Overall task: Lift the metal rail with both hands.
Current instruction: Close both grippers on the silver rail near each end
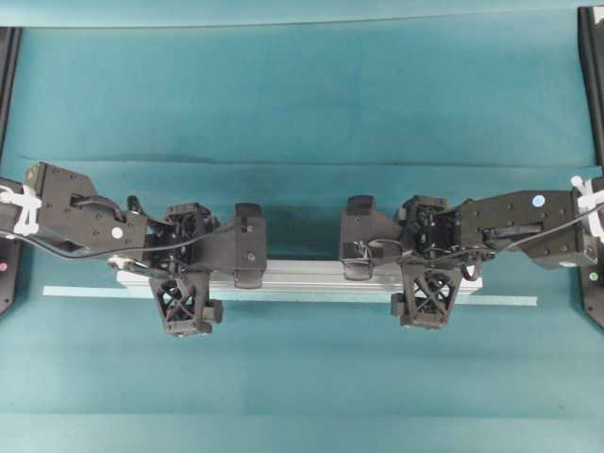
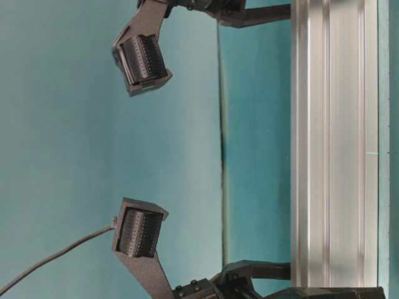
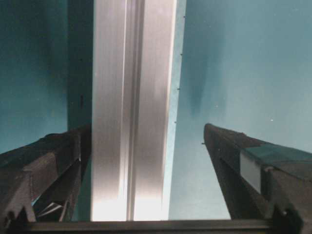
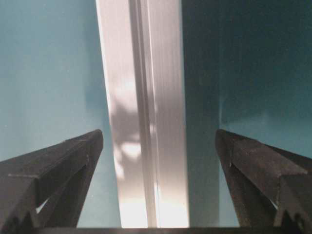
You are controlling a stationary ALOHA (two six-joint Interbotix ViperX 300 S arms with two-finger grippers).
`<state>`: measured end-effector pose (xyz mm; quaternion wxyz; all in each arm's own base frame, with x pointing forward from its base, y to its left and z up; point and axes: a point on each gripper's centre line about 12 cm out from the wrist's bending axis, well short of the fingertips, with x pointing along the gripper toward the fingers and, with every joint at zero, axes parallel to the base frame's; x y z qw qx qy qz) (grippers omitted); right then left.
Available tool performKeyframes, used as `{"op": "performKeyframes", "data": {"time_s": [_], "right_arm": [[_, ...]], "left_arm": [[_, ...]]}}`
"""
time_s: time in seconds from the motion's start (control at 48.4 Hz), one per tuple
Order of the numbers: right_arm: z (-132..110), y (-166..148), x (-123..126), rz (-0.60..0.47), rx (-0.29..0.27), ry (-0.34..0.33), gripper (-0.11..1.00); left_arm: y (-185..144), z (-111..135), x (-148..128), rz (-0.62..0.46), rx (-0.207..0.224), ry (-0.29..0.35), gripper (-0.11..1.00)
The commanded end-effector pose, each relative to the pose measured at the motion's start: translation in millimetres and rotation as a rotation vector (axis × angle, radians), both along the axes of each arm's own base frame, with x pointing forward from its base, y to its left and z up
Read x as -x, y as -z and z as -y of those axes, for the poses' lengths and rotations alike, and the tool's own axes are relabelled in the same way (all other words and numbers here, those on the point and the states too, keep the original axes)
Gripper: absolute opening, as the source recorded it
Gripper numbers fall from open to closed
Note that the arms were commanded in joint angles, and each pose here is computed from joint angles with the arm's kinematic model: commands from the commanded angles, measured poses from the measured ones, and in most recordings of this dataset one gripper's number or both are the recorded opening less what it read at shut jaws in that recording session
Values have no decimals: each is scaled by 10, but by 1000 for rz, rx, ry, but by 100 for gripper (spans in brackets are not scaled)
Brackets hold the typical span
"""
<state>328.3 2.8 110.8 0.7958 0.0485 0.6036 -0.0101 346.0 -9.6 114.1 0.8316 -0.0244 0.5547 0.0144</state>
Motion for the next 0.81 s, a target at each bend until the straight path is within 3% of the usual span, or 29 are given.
{"op": "performKeyframes", "data": {"time_s": [0.0,0.186,0.268,0.33,0.454,0.496,0.785], "right_arm": [[1,28,-15,1,-1,7,96],[-4,38,-6,-5,-2,6,94],[-4,35,-10,-5,-2,8,89],[-7,46,4,-16,-5,9,79],[-9,43,14,-23,-7,10,44],[-9,43,14,-23,-7,10,38],[-17,56,24,-28,-9,8,39]], "left_arm": [[-28,-6,-11,12,-1,1,99],[-18,-17,17,8,-4,5,98],[-11,-7,31,5,-6,12,91],[0,-2,49,-6,-7,14,80],[16,-13,73,-12,-9,16,46],[15,-14,79,-14,-9,16,37],[13,-3,72,-8,-8,18,36]]}}
